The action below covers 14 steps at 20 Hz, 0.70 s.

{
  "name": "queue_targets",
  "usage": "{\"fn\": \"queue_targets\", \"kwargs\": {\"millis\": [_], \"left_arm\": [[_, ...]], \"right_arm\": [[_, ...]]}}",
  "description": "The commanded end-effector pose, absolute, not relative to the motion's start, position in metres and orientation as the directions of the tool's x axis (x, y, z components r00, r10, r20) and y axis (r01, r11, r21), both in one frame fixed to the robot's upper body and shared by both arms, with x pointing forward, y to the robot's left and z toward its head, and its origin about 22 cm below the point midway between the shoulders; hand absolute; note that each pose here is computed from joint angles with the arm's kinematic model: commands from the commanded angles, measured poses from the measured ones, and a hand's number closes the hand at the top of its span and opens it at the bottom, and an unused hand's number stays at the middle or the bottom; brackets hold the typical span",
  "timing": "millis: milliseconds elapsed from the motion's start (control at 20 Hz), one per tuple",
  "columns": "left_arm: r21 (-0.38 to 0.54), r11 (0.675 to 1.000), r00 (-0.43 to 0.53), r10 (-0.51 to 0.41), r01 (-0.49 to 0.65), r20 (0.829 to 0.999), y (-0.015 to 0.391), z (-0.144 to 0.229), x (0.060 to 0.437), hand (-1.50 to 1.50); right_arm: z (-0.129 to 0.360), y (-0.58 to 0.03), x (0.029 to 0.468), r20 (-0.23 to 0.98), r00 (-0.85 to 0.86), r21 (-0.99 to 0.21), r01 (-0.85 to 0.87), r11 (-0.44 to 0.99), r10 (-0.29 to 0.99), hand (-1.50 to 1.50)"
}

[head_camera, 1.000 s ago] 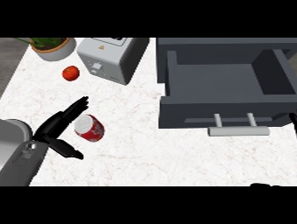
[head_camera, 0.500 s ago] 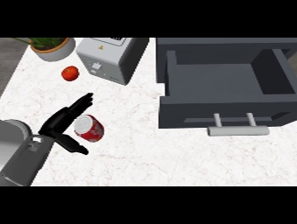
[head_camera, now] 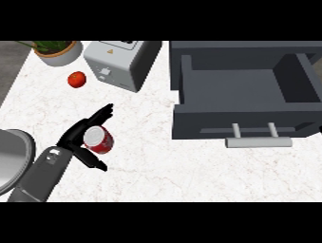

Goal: Pick up the can, place it into the drawer and close the drawer

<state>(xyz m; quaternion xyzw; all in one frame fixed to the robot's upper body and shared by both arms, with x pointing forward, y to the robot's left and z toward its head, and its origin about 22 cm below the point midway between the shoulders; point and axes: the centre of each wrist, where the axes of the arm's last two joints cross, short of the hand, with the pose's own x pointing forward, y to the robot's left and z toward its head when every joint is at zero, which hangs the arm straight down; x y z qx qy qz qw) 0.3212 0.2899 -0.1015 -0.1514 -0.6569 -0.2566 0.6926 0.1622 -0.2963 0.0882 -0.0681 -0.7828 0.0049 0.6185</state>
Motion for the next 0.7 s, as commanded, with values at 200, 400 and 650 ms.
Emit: {"fn": "queue_targets", "kwargs": {"millis": [200,400,650], "left_arm": [[0.061,0.775,-0.006,-0.074,0.628,0.997,0.269,-0.092,0.337,-1.5],[0.035,0.762,-0.012,-0.036,0.646,0.999,0.251,-0.098,0.33,1.5],[-0.034,0.747,0.034,0.015,0.663,0.999,0.252,-0.089,0.342,1.5]], "right_arm": [[0.093,-0.292,0.152,0.967,-0.237,-0.075,0.105,0.992,0.098,-1.5],[0.101,-0.304,0.154,0.97,-0.223,-0.074,0.127,0.989,0.101,-1.5],[0.104,-0.301,0.167,0.964,-0.247,-0.07,0.13,0.989,0.101,-1.5]]}}
